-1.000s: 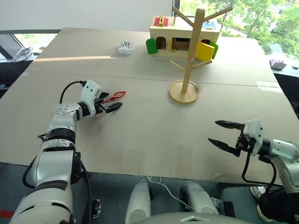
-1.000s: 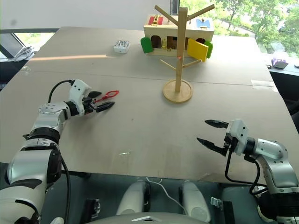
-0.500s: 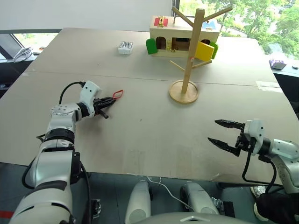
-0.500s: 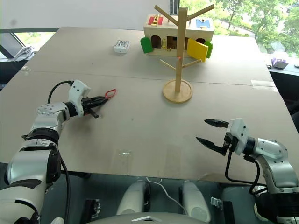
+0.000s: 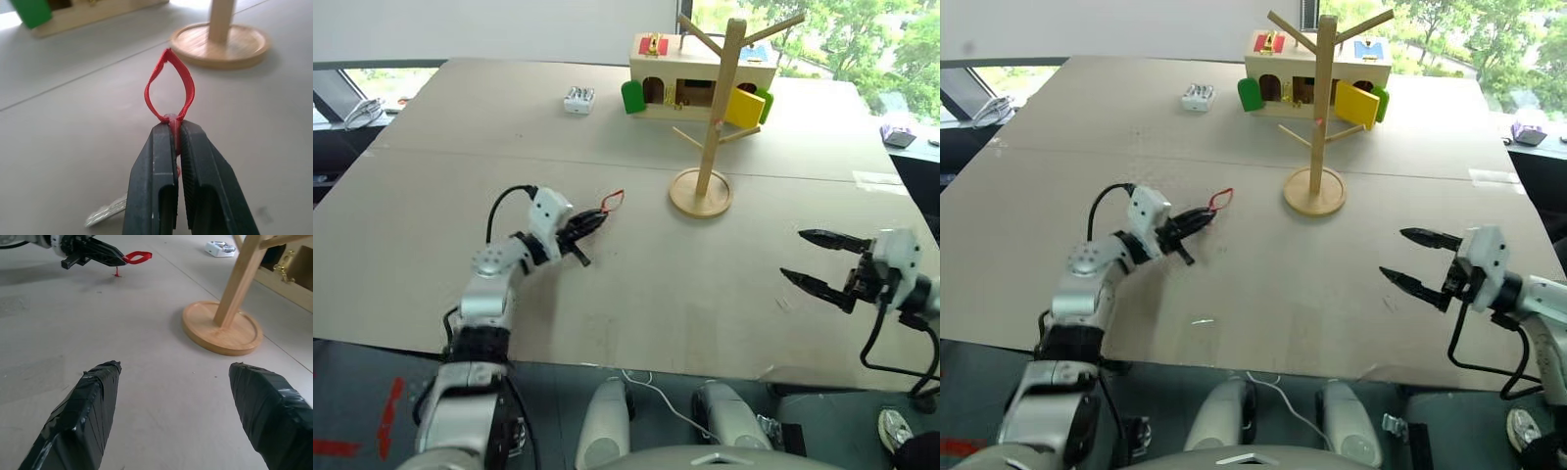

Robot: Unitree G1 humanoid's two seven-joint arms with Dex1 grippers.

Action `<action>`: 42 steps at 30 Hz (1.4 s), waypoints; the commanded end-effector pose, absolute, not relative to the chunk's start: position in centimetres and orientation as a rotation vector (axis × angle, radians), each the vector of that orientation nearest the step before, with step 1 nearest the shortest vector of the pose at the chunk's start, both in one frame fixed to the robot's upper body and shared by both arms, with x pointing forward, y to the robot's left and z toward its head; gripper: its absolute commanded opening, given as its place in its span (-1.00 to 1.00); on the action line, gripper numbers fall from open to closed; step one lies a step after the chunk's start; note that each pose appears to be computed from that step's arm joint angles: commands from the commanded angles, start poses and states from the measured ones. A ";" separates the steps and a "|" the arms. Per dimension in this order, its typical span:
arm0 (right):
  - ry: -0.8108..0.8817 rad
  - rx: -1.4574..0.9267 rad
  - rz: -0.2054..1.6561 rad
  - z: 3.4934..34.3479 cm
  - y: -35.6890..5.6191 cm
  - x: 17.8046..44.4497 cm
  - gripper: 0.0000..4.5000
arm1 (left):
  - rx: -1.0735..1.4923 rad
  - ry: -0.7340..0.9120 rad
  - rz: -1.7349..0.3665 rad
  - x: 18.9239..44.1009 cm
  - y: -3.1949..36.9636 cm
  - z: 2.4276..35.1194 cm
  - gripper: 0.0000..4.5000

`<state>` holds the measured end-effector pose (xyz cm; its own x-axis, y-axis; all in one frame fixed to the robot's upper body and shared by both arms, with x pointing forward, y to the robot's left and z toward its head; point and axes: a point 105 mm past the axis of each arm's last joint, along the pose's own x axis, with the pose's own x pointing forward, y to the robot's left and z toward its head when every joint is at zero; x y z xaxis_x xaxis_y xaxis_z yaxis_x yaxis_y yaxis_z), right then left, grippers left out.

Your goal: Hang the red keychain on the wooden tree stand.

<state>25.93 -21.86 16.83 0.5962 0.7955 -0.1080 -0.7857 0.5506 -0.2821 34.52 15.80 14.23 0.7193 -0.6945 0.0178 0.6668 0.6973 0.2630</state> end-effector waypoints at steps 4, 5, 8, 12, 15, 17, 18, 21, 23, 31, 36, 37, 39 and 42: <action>-0.082 -0.321 0.933 22.1 -23.5 25.8 0.69 | 0.169 -0.393 -0.644 32.2 13.3 19.6 -1.00; -0.076 -0.320 0.935 22.3 -23.6 25.9 0.69 | 0.158 -0.418 -0.632 32.0 13.0 20.0 -1.00; -0.062 -0.330 0.934 22.4 -23.7 26.1 0.69 | 0.152 -0.477 -0.624 31.6 11.7 20.6 -1.00; -0.047 -0.332 0.926 22.4 -23.9 26.4 0.69 | 0.126 -0.518 -0.649 31.6 9.5 21.3 -1.00; -0.037 -0.334 0.930 22.5 -23.9 26.3 0.69 | 0.117 -0.534 -0.687 31.6 7.8 21.5 -1.00; -0.033 -0.335 0.936 22.7 -23.9 26.2 0.69 | 0.094 -0.548 -0.697 31.8 6.9 21.8 -1.00; -0.034 -0.336 0.938 22.9 -23.9 26.1 0.69 | 0.082 -0.557 -0.703 31.9 6.5 22.0 -1.00; -0.040 -0.336 0.941 23.3 -23.9 25.9 0.69 | 0.061 -0.579 -0.716 32.1 5.7 22.5 -1.00; -0.042 -0.338 0.936 23.4 -24.0 25.9 0.69 | 0.056 -0.588 -0.728 32.2 5.2 22.7 -1.00; -0.103 -0.334 0.921 24.4 -23.9 25.7 0.69 | 0.035 -0.639 -0.763 33.2 3.1 24.1 -1.00; -0.122 -0.335 0.924 24.9 -23.7 25.5 0.69 | 0.022 -0.656 -0.782 33.6 2.1 24.6 -1.00; -0.122 -0.335 0.924 25.0 -23.7 25.5 0.69 | 0.023 -0.658 -0.786 33.6 1.9 24.6 -1.00; -0.124 -0.337 0.923 25.0 -23.7 25.5 0.69 | 0.020 -0.656 -0.791 33.7 1.6 24.6 -1.00; -0.128 -0.339 0.921 25.1 -23.7 25.5 0.69 | 0.025 -0.646 -0.804 33.8 1.1 24.2 -1.00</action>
<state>25.99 -23.80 23.35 0.6031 0.7944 -0.0719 -0.7764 0.5641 -0.2810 34.20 1.54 23.37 0.5425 -0.6745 0.5008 0.6638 0.7095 0.2366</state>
